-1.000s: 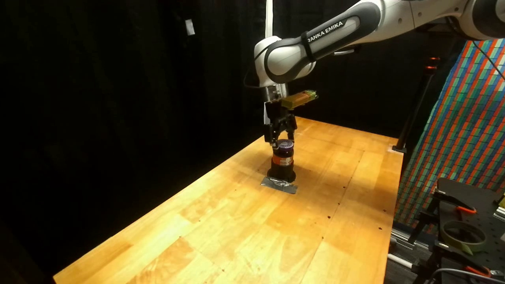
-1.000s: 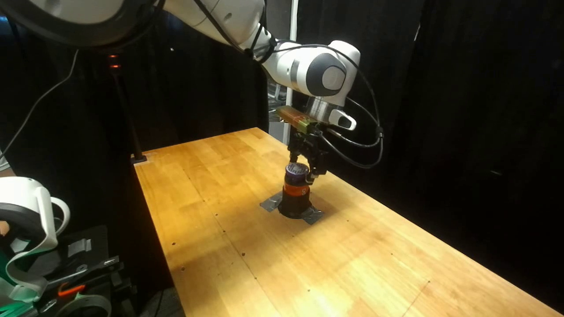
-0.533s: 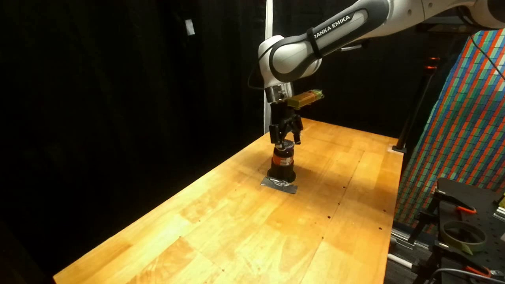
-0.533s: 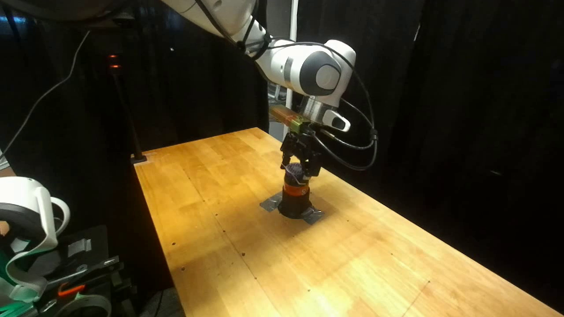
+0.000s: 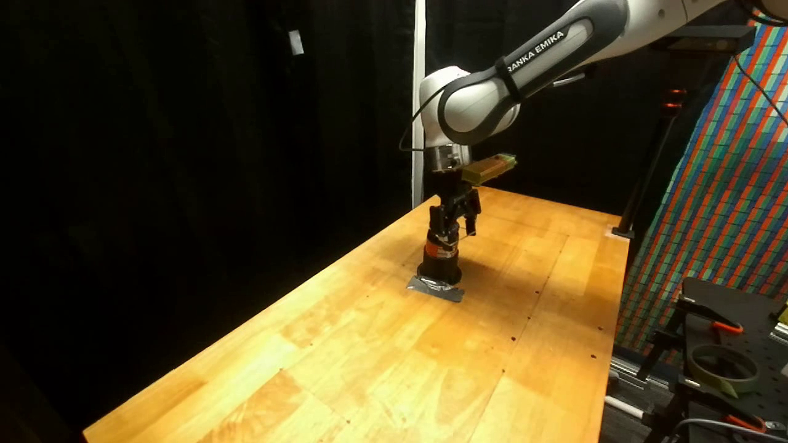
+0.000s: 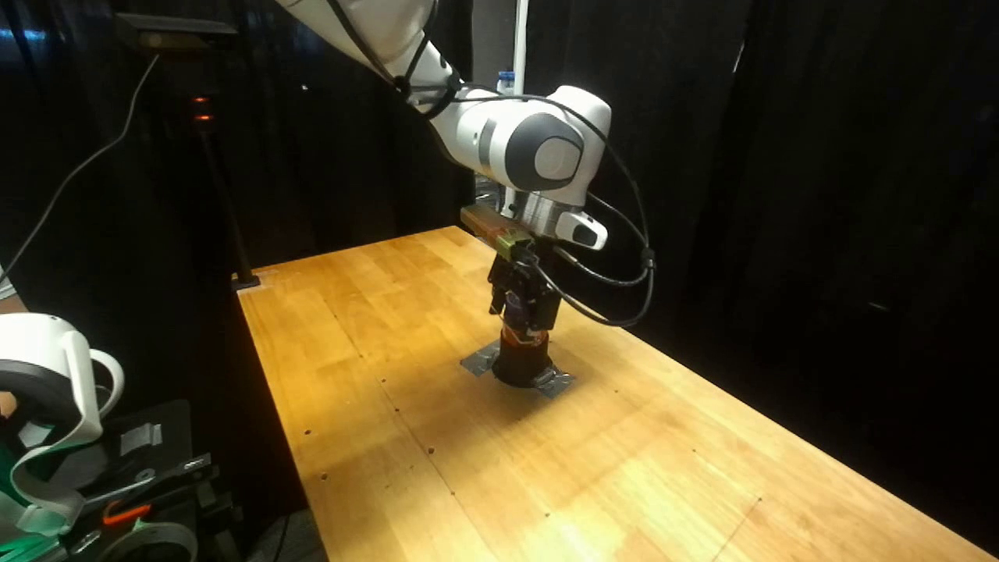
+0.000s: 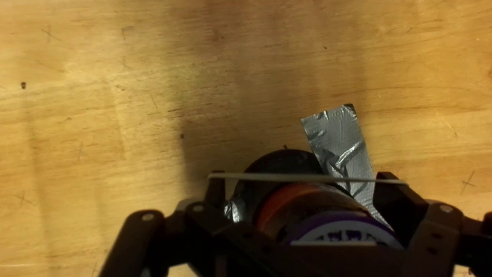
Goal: Put the rubber band on the cup
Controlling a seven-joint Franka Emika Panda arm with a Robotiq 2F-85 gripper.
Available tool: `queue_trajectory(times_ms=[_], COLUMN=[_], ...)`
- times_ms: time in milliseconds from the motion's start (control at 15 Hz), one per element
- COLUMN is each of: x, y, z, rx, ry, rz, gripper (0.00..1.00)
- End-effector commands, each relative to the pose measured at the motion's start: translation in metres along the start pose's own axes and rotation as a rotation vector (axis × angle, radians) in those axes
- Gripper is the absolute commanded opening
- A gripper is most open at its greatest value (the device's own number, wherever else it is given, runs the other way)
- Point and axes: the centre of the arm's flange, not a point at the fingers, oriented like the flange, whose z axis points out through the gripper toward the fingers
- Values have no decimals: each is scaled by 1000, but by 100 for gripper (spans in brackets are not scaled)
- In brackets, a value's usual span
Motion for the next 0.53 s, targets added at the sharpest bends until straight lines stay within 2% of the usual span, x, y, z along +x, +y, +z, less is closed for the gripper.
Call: queue_trajectory(times_ms=[0, 200, 267, 333, 467], x=[-36, -54, -62, -70, -86], y=[7, 13, 16, 18, 23], z=[3, -3, -4, -6, -7], rx=[1, 7, 8, 8, 12], ry=[65, 119, 132, 139, 147], rz=[20, 23, 23, 17, 1], gripper=[100, 100, 75, 74, 58])
